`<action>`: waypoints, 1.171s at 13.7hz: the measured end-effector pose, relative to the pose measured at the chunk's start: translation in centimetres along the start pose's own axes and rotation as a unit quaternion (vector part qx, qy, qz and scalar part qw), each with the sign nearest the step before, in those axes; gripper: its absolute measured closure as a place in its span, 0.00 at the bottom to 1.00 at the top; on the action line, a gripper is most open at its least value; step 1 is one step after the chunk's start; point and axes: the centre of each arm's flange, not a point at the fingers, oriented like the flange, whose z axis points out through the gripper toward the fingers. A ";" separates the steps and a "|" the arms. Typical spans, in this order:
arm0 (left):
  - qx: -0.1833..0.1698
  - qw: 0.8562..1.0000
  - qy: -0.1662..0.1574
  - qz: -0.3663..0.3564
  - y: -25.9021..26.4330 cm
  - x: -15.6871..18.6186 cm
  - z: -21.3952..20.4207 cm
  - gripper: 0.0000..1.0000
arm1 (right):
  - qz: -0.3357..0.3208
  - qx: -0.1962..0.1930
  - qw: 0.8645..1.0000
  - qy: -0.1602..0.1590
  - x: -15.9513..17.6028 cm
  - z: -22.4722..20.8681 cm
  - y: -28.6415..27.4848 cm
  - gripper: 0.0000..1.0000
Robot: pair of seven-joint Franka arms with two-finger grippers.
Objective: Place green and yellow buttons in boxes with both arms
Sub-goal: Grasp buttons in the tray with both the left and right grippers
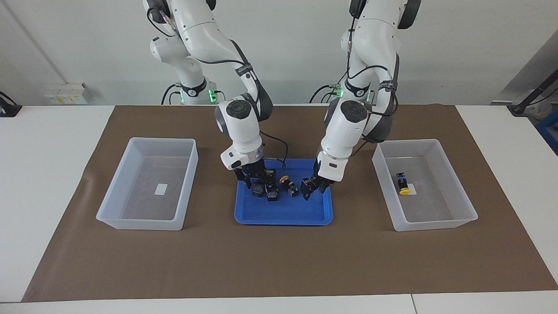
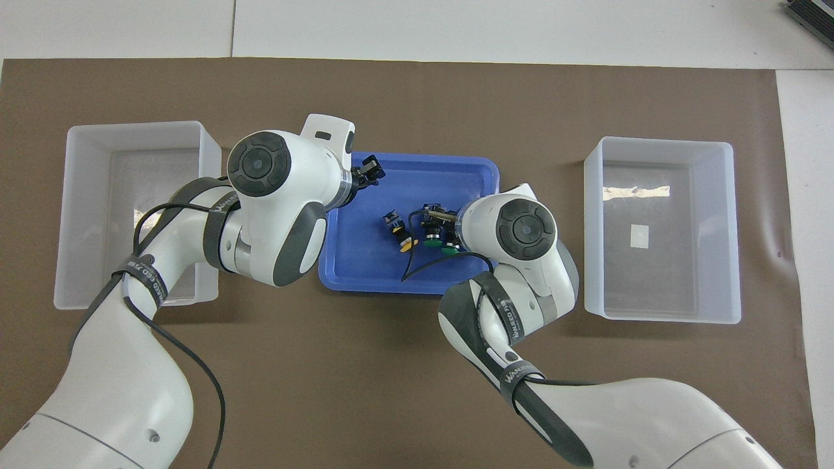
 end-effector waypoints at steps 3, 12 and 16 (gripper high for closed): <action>0.001 1.000 -0.008 -0.008 0.3 -1.0 1.2 0.30 | 0.015 0.002 1.000 0.002 -0.1 0.2 0.2 0.23; 0.017 0.999 -0.041 0.015 0.7 -7.5 5.5 0.30 | 0.052 0.003 0.999 0.010 1.1 -0.4 1.1 0.10; 0.009 0.999 -0.033 0.019 0.3 -8.5 6.1 0.44 | 0.053 0.002 0.999 0.008 0.8 -0.3 1.0 0.09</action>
